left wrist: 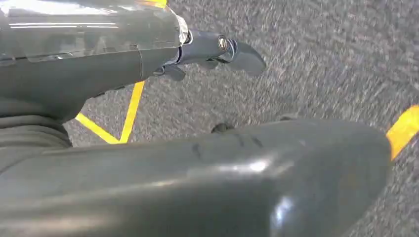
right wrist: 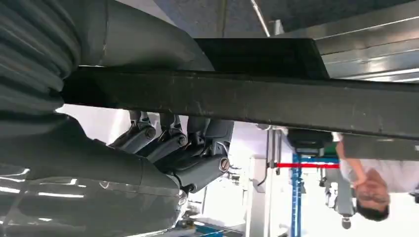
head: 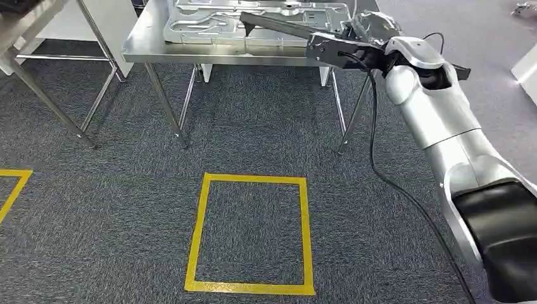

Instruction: Take the parts from the cabinet and place them on the table.

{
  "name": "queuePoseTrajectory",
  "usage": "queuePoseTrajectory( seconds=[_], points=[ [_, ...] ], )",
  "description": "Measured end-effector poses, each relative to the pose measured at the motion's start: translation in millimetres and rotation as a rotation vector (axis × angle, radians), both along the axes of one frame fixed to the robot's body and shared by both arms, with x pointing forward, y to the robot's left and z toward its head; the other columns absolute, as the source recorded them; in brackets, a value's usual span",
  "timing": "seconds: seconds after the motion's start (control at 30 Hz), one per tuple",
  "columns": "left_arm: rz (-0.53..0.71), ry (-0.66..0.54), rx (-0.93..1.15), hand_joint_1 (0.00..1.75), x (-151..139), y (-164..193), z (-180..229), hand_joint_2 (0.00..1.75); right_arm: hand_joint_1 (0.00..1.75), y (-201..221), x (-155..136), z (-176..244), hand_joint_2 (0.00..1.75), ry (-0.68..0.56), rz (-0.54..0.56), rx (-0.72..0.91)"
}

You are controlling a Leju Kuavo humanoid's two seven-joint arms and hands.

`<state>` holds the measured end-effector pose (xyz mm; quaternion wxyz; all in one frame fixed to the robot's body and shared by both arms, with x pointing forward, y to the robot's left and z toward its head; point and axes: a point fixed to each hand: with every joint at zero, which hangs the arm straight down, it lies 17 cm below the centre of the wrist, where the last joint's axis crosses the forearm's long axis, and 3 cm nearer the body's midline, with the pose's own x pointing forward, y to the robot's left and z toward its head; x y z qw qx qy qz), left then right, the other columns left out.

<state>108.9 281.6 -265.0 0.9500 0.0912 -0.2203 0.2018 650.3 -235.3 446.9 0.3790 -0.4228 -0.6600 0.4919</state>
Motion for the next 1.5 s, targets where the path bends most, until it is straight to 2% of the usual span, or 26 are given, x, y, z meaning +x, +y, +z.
queuePoseTrajectory(
  seconds=[0.1,0.57,0.77,1.1,1.2,1.37,1.5],
  points=[
    [-0.002,-0.005,0.001,0.00,3,1,1,0.00,1.75,0,1,5,1.75,-0.005,0.001,-0.013],
    [-0.050,-0.029,-0.020,0.00,8,-4,2,0.00,1.75,-17,2,-21,1.75,-0.011,-0.015,-0.088],
    [-0.081,-0.033,-0.028,0.00,10,-7,2,0.00,1.75,-8,-3,-59,1.75,0.022,0.023,-0.104],
    [-0.100,-0.040,-0.021,0.00,13,-3,3,0.00,1.75,4,-9,-54,1.75,-0.029,0.054,-0.086],
    [-0.137,-0.044,-0.033,0.00,13,-8,3,0.00,1.75,6,-14,-68,1.75,-0.027,0.051,-0.061],
    [-0.198,-0.048,-0.048,0.00,13,-15,3,0.00,1.75,24,-28,-98,1.75,0.046,0.080,-0.003],
    [-0.212,-0.055,-0.044,0.00,21,-14,5,0.00,1.75,69,-45,-112,1.75,0.107,0.175,0.048]
  ],
)
